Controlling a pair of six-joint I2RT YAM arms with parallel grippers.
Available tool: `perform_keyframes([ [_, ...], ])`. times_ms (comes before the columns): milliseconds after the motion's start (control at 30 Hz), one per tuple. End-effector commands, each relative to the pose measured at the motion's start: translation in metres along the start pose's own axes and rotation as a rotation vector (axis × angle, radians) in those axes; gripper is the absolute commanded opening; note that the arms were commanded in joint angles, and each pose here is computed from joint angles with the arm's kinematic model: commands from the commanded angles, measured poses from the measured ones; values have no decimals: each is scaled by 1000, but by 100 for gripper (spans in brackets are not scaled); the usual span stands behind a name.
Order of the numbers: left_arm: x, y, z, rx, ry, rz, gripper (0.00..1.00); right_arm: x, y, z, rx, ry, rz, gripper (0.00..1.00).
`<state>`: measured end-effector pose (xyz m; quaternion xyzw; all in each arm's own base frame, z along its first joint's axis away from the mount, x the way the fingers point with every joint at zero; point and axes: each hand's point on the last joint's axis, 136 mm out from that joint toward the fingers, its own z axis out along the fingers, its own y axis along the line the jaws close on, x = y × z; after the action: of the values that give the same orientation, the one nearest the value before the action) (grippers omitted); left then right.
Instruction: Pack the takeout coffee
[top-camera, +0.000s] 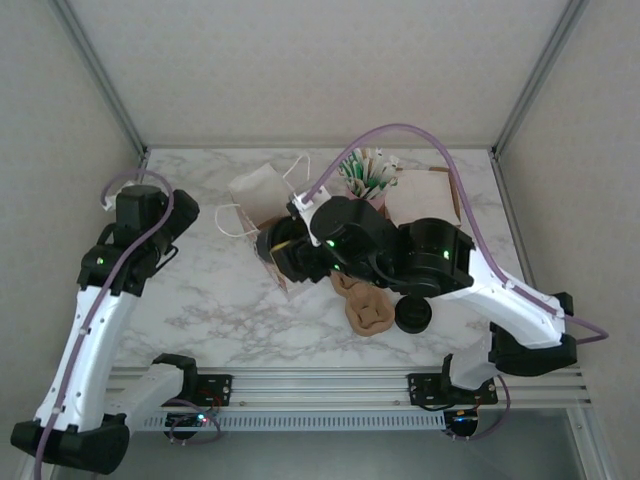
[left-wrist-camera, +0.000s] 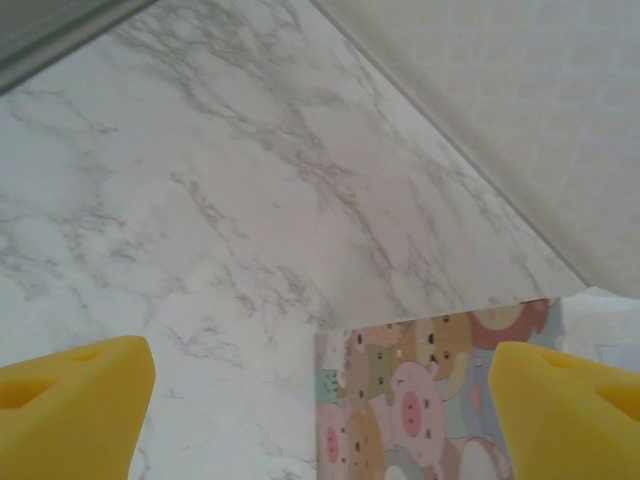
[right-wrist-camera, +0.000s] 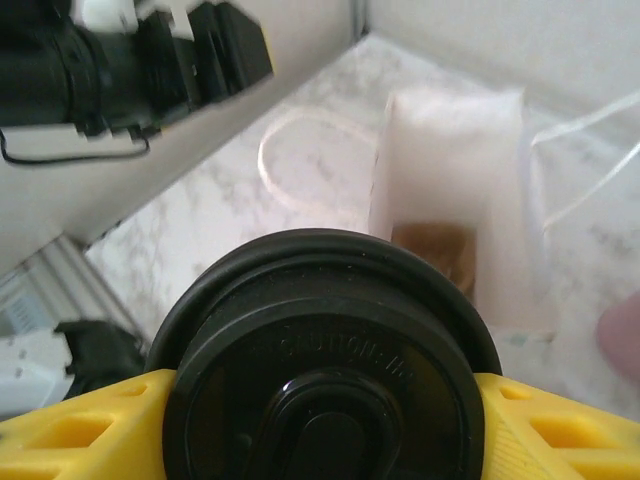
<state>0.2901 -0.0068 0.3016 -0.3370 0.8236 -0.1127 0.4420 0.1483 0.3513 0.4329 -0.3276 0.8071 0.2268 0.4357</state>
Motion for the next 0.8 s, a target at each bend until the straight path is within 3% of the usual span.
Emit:
perform_keyframes([
  [0, -5, -19, 5, 72, 30, 21, 87, -23, -16, 17, 161, -50, -106, 64],
  [167, 2, -23, 36, 77, 120, 22, 87, -39, -34, 57, 262, -24, -160, 64],
  [333, 0, -21, 67, 47, 128, 34, 87, -36, -48, 101, 289, 44, -160, 64],
  [767, -3, -38, 131, 39, 186, 130, 87, 13, -69, 182, 215, 253, -98, 64],
])
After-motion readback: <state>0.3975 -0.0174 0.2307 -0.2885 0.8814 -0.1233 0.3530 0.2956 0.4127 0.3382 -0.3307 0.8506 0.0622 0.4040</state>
